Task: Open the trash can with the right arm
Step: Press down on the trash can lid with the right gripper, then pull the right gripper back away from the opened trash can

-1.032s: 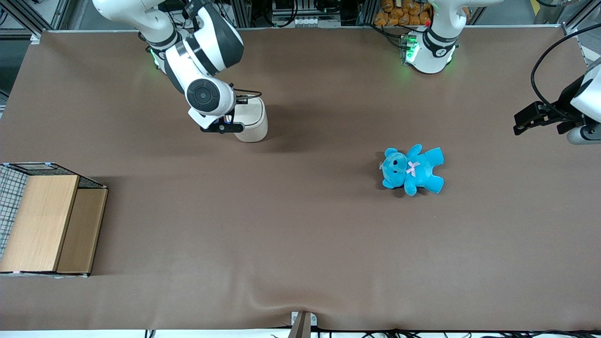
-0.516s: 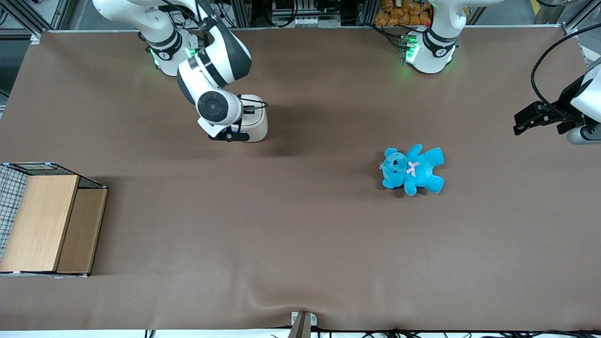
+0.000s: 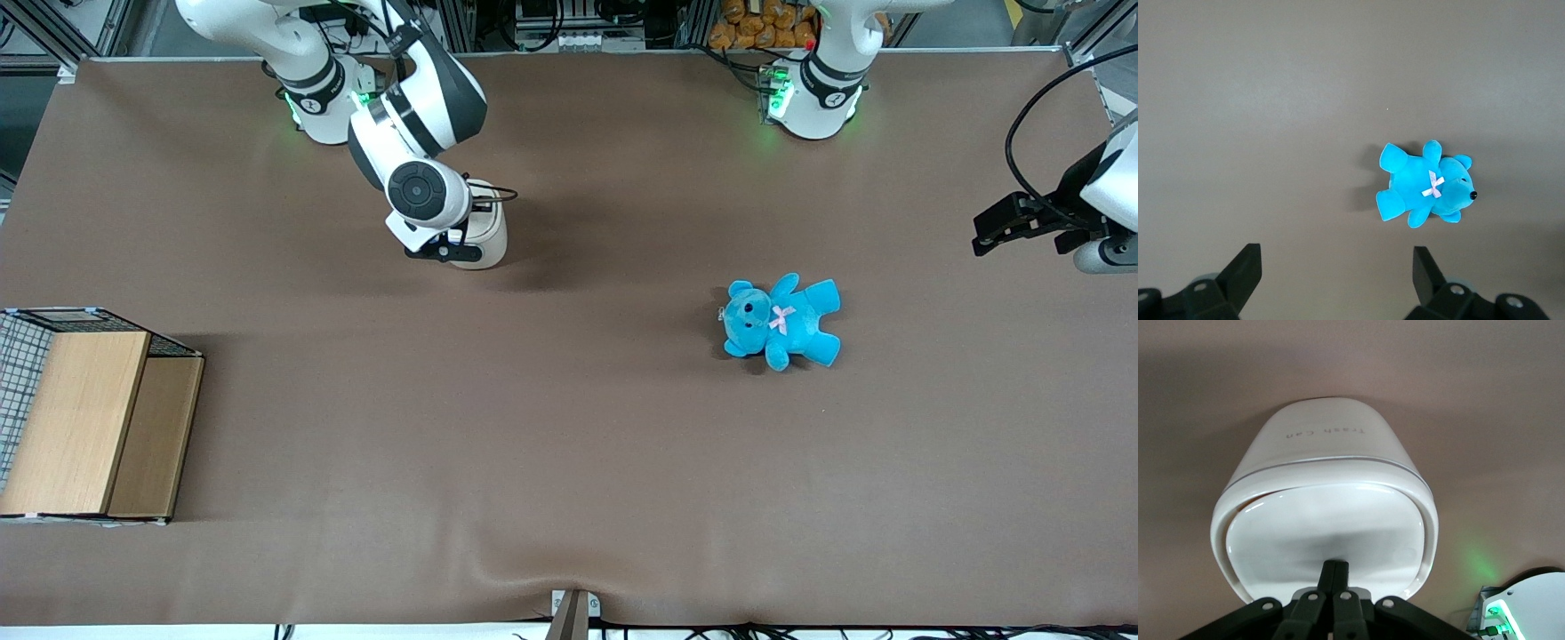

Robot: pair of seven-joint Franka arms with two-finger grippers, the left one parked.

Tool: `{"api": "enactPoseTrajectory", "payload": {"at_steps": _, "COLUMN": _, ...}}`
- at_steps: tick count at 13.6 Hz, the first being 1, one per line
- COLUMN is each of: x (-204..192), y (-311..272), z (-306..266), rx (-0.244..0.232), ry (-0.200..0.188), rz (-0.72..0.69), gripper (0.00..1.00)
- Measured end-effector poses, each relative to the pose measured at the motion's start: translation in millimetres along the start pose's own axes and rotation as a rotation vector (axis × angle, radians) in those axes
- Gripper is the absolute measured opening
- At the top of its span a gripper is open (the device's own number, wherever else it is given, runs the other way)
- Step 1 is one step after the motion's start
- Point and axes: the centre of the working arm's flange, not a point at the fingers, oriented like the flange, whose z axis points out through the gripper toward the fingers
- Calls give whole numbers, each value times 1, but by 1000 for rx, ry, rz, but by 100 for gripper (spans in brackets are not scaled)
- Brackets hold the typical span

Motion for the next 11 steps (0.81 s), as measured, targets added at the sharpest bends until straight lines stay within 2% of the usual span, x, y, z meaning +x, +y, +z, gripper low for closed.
{"api": "enactPoseTrajectory", "payload": {"at_steps": 7, "x": -3, "y": 4, "z": 1, "rx": 21, "ry": 16, "rz": 8, "gripper": 1}}
{"api": "enactPoseTrajectory", "payload": {"at_steps": 11, "x": -12, "y": 16, "z": -14, "rx": 8, "ry": -28, "rz": 16, "gripper": 1}}
